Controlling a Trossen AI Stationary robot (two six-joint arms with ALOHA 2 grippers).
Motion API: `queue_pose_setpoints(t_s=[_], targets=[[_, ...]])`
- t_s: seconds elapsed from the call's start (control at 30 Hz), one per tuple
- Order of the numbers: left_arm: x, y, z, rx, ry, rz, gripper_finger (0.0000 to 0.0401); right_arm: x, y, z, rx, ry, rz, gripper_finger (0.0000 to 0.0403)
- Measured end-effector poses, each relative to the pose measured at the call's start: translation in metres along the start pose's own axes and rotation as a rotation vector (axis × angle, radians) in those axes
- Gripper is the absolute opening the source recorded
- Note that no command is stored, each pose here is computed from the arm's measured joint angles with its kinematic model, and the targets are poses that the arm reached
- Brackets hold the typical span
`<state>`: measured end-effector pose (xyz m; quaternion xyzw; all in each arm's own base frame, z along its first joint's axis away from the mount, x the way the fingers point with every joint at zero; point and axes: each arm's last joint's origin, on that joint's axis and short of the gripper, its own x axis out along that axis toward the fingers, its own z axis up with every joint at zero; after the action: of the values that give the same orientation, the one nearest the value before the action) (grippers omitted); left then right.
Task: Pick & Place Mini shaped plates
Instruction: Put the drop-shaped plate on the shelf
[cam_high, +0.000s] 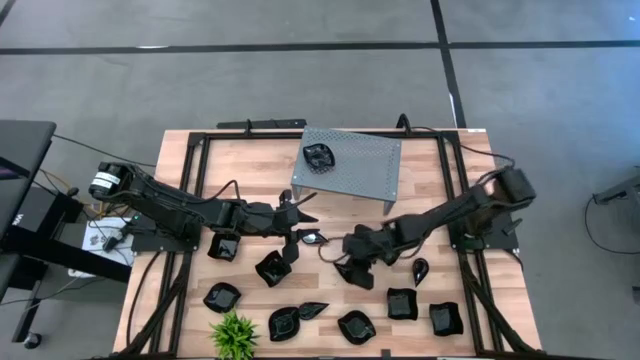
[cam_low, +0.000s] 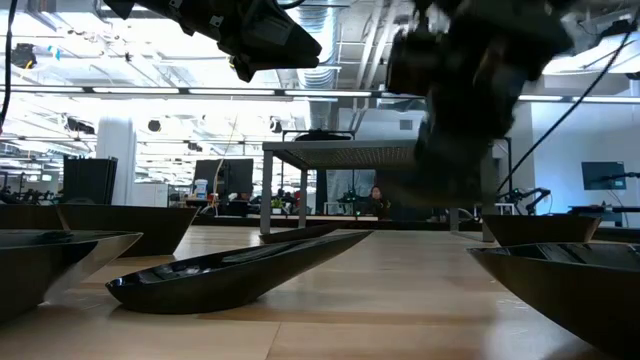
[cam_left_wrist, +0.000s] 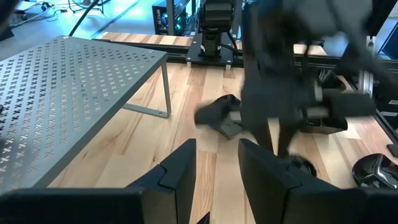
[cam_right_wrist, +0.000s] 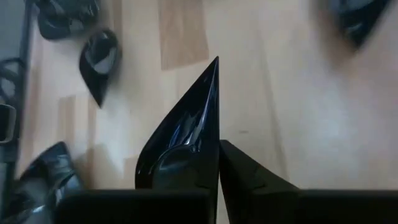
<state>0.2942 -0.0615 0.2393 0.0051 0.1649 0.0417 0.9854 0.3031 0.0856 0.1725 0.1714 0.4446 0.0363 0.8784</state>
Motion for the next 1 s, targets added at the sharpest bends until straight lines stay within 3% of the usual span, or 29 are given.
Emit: queue_pose_setpoints(t_s=[0.2,0.3,0.43,0.57,0.73,1.0], targets=[[0.000,0.000,0.000,-0.001,-0.004,0.000,0.0121,-0.087,-0.017,0.021,-0.022,-0.200,-0.132,0.0003],[0.000,0.000,0.000,-0.001,-0.004,0.000,0.0121,-0.125,-0.040,0.021,-0.026,-0.231,-0.233,0.0002],[0.000,0.001,0.000,-0.002,-0.004,0.002,0.0121,-0.159,-0.081,0.016,0.090,-0.223,-0.376,0.0001],[0.001,0.002,0.001,-0.006,-0.011,0.006,0.0121,-0.174,-0.113,0.017,0.124,-0.222,-0.466,0.0001],[0.001,0.005,0.002,-0.011,-0.014,0.017,0.0121,-0.178,-0.149,0.016,0.190,-0.148,-0.494,0.0001],[0.002,0.007,0.002,-0.013,-0.017,0.020,0.0121,-0.189,-0.181,0.024,0.249,-0.144,-0.512,0.0000]])
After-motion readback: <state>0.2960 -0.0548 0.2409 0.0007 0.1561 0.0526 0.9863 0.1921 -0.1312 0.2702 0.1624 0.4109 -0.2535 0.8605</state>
